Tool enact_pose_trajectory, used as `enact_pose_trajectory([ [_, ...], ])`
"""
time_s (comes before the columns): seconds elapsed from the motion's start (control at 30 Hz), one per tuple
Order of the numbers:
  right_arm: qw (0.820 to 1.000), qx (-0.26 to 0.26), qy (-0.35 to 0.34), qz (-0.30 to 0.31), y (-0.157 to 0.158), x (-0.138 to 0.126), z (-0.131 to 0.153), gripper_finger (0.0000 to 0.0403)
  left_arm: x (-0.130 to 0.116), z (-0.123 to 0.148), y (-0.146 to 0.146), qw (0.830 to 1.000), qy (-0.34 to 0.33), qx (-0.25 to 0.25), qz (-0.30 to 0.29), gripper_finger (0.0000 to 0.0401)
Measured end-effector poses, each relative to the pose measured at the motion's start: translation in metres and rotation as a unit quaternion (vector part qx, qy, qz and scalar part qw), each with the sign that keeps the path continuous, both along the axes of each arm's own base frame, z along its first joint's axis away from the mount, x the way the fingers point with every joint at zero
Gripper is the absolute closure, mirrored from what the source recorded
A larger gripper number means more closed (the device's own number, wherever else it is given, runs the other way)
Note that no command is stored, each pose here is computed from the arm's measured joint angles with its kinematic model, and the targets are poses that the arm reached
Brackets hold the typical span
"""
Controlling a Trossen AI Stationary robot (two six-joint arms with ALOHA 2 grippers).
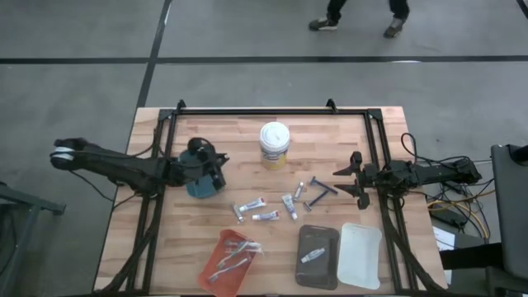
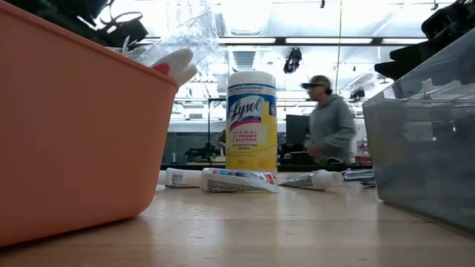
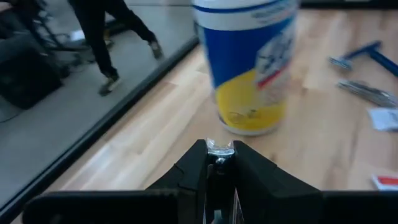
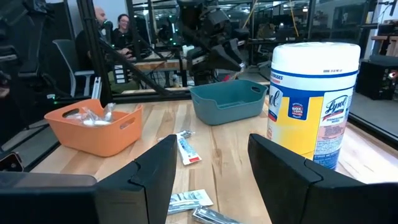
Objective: Pick & Place Travel size toiletries
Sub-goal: Put the silver nail cutter into the blue bin
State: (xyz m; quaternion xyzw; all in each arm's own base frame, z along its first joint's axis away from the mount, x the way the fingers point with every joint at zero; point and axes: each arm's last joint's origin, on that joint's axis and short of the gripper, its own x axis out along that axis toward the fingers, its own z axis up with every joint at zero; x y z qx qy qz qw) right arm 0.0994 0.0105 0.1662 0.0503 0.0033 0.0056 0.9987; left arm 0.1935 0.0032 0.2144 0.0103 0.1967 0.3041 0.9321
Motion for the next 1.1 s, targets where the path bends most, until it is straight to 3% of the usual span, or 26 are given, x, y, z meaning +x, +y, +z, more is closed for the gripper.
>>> enact_pose_trajectory([
  [0.5,1.0,-0.001,0.0,0.0,0.0,0.0,0.0,0.0207,-0.011,-0.015,0.025,0.994,0.026,0.009,0.103,0.0336],
  [1.1,1.0,-0.002,0.0,0.0,0.0,0.0,0.0,0.0207,-0.026,-0.029,0.051,0.974,0.054,-0.048,0.214,0.0336],
])
